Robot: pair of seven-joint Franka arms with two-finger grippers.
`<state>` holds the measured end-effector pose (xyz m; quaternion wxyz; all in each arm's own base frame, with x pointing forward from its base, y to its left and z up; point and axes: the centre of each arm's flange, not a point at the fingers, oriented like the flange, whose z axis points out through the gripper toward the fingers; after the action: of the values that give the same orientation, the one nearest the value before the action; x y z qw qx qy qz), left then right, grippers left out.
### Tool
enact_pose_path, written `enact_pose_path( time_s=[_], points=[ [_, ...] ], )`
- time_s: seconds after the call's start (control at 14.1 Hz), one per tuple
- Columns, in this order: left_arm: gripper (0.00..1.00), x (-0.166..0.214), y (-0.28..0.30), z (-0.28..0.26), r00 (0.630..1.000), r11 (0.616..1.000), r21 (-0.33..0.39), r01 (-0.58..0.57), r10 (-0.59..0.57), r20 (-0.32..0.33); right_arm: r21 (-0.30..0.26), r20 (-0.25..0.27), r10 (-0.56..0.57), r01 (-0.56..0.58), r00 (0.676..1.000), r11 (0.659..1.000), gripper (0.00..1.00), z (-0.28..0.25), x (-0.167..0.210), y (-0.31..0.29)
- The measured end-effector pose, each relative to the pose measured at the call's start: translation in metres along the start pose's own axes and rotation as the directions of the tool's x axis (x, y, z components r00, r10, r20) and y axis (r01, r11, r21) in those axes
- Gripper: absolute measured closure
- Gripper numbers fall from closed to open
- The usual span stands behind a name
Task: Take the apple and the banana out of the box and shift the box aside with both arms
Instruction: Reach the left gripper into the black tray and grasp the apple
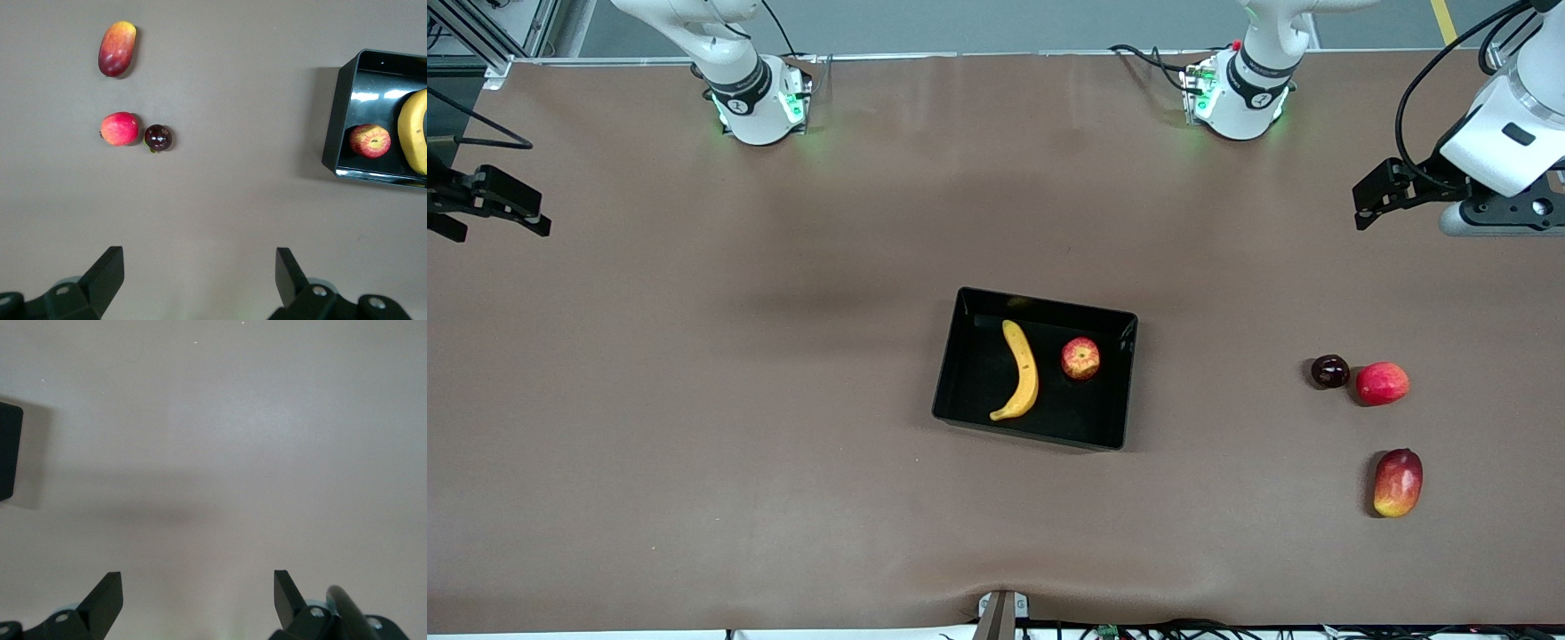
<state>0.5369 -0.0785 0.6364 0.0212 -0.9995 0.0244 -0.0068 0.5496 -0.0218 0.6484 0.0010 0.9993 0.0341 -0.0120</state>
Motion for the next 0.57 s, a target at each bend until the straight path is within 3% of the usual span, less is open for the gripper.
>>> enact_pose_path(
  time_s=[0.36, 0.57],
  points=[
    [0.0, 0.003, 0.007, 0.006, 1.0, 1.0, 0.0, -0.011, 0.011, 0.011, 0.0, 0.0, 0.0, 0.0, 1.0, 1.0, 0.0, 0.0, 0.0, 0.0],
    [0.0, 0.011, 0.055, 0.035, 0.998, 1.0, 0.006, -0.018, 0.017, 0.062, 0.0, 0.0, 0.001, -0.001, 1.0, 1.0, 0.0, 0.0, 0.0, 0.0]
  ],
)
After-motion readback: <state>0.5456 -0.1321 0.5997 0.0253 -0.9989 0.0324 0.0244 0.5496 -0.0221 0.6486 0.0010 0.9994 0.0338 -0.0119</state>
